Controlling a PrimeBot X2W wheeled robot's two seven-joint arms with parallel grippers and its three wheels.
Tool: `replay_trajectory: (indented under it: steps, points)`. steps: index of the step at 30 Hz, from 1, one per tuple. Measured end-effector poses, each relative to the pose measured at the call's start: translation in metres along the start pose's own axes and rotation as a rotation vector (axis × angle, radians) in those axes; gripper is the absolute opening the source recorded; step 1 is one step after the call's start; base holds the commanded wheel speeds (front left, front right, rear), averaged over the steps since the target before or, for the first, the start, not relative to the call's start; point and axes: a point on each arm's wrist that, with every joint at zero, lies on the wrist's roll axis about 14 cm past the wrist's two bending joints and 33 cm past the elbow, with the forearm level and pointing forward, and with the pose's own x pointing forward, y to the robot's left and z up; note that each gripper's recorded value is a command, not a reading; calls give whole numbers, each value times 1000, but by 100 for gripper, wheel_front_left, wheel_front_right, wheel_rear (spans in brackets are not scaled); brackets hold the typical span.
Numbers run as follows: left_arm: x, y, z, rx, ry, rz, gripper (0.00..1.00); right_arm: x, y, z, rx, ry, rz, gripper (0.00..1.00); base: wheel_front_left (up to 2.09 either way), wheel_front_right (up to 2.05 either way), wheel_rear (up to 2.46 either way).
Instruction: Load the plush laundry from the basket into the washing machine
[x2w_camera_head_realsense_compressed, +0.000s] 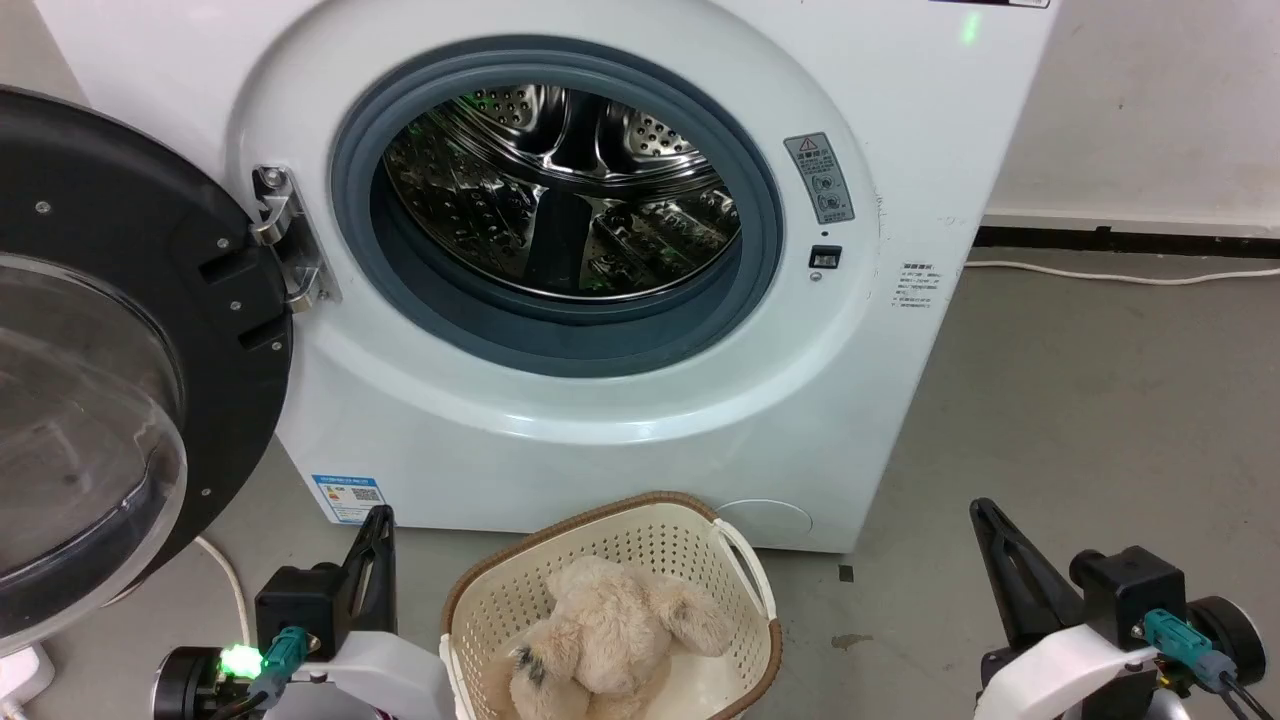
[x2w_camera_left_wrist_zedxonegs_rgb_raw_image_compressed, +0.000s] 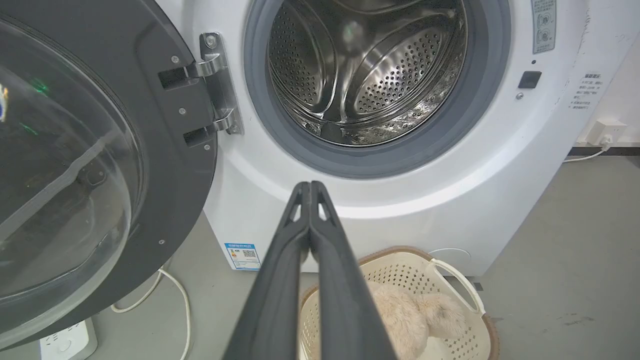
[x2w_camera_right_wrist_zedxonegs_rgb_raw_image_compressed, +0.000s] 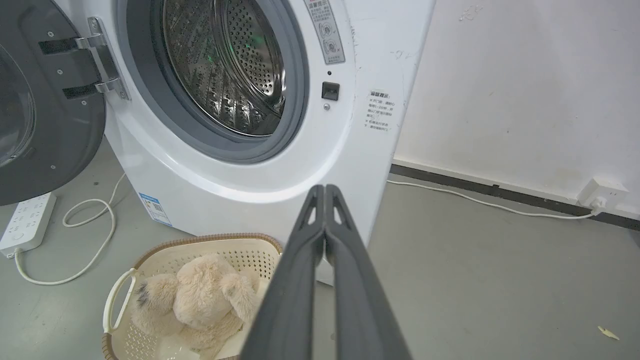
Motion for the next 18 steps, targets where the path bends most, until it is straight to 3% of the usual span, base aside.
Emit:
replay_trajectory:
  steps: [9,10,18]
  points:
    - [0,0,0,0,0,0,0,0,0,0,0,0,0,0,0,0,0]
    - [0,0,0,0,0,0,100,0,0,0,0,0,0,100,0,0,0]
    - [0,-2,0,-2,1,-5,100,0,0,0,3,-1,0,100,0,0,0]
